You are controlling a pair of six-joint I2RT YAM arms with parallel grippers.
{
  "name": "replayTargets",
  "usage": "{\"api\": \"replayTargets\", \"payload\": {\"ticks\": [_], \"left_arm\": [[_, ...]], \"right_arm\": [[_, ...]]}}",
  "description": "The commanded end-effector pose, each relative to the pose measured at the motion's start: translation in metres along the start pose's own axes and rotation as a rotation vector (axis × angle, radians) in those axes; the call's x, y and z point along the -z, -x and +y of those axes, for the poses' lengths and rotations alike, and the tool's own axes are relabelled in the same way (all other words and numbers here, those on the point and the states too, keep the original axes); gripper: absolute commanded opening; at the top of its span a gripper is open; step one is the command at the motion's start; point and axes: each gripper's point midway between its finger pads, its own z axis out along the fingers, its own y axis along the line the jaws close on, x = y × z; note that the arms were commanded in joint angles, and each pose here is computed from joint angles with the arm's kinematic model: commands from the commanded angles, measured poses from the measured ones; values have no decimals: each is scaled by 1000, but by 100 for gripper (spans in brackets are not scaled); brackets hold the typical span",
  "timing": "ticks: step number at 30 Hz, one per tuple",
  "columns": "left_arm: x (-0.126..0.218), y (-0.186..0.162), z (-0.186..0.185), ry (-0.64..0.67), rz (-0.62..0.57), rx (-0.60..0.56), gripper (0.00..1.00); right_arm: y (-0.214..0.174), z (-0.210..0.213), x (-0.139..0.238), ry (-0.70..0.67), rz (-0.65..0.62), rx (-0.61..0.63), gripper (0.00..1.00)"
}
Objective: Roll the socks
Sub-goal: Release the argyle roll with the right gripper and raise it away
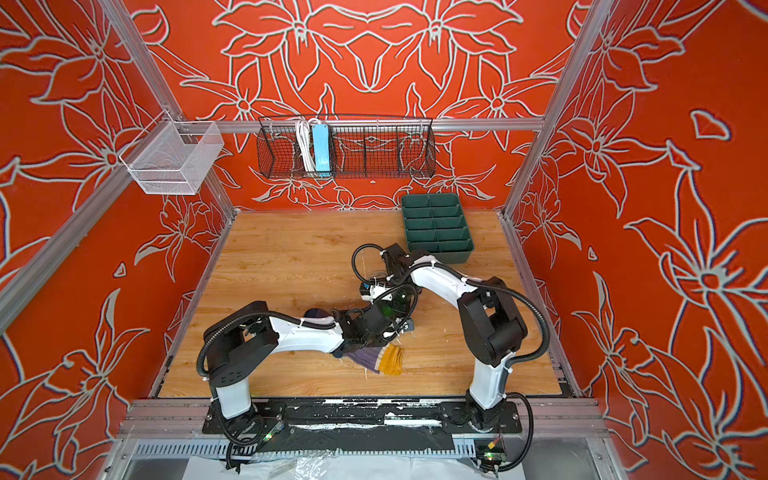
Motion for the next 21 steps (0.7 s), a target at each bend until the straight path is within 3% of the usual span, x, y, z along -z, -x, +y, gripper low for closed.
{"api": "replayTargets", "payload": {"ticks": [1,5,8,15,18,21], "left_arm": [[-4,-44,-14,-123,138,80,0],[-3,-46,-16,-171,158,80,0],[-3,-47,-16,-215,162,90,0],[-2,-41,-17,-367,164,129,0],[0,-37,-19,-463,169,150,0],[5,-35,-22,-583,181,181,0]], "right_arm": [[-15,35,7,111,7,-86,48],[-15,8,28,-30,-83,-194,51],[-23,-35,57,-234,-164,-342,51],[-70,-100,130,-602,-327,-661,52],[-87,-105,162,-747,-377,-722,53],[-90,-90,189,-838,-433,-687,53]]}}
